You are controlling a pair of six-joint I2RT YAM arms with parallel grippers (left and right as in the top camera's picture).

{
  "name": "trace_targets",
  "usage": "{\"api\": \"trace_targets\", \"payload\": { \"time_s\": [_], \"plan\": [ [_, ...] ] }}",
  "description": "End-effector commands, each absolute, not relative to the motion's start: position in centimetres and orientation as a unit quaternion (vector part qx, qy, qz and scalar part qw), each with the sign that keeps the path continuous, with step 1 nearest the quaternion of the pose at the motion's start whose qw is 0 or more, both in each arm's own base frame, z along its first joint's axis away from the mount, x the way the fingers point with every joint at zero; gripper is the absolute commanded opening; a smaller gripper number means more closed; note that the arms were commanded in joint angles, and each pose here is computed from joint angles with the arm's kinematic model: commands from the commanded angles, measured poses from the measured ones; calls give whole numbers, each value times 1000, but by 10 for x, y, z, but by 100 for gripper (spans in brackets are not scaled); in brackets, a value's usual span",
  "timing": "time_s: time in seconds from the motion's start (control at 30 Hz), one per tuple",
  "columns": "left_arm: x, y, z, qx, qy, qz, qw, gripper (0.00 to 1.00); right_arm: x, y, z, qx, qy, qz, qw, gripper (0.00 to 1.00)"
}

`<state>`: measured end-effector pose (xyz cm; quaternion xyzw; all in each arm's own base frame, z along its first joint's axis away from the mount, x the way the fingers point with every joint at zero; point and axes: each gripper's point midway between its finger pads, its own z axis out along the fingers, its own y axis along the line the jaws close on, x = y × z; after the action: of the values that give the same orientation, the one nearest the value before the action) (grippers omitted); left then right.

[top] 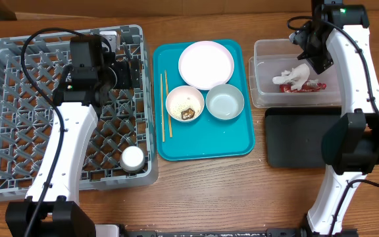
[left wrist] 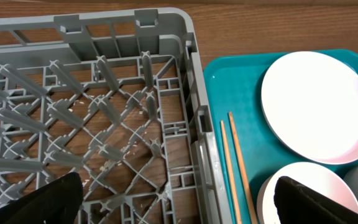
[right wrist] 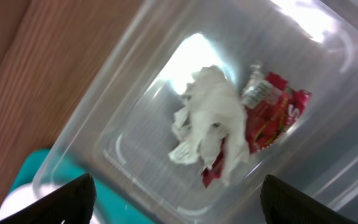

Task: Sort waste into correct bins and load items into the dishwasher
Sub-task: 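Carry the wrapper and tissue to the clear bin and release, then move right gripper to the rice bowl and grasp its rim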

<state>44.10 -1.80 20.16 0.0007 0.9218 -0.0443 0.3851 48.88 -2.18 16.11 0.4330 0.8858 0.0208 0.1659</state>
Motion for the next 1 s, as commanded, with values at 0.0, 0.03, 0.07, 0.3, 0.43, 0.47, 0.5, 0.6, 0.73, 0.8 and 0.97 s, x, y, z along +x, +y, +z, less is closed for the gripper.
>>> {"api": "trace_targets", "payload": {
  "time_s": [0.0,0.03,0.07,0.3,0.43,0.47,0.5,0.6,0.73,0.8,0.97],
  "plan": [
    [443,-15,225,-13,910,-48,411,100,499,-4,204,337,917,76,200,86],
    [444,-16,225,-13,909,-50,413,100,499,5,215,307,925,92,205,87],
    [444,-16,225,-14,909,-52,413,100,498,17,227,270,933,112,210,87],
    [441,-23,223,-12,911,-74,405,100,463,94,238,154,964,144,162,87],
    [437,-24,219,-12,916,-77,394,100,443,143,222,103,976,143,128,87],
    [436,-24,219,-12,917,-77,392,100,439,157,219,89,978,145,124,86],
    [436,-24,218,-12,918,-77,390,100,436,169,216,76,979,146,122,86],
    [433,-24,215,-12,920,-77,383,100,428,204,204,39,980,153,119,83],
    [430,-23,212,-14,924,-74,376,100,415,234,185,30,983,152,103,77],
    [429,-23,211,-15,925,-74,372,100,407,242,175,40,984,148,89,71],
    [426,-23,208,-16,928,-75,364,100,390,259,159,69,985,143,60,60]
  ]
}}
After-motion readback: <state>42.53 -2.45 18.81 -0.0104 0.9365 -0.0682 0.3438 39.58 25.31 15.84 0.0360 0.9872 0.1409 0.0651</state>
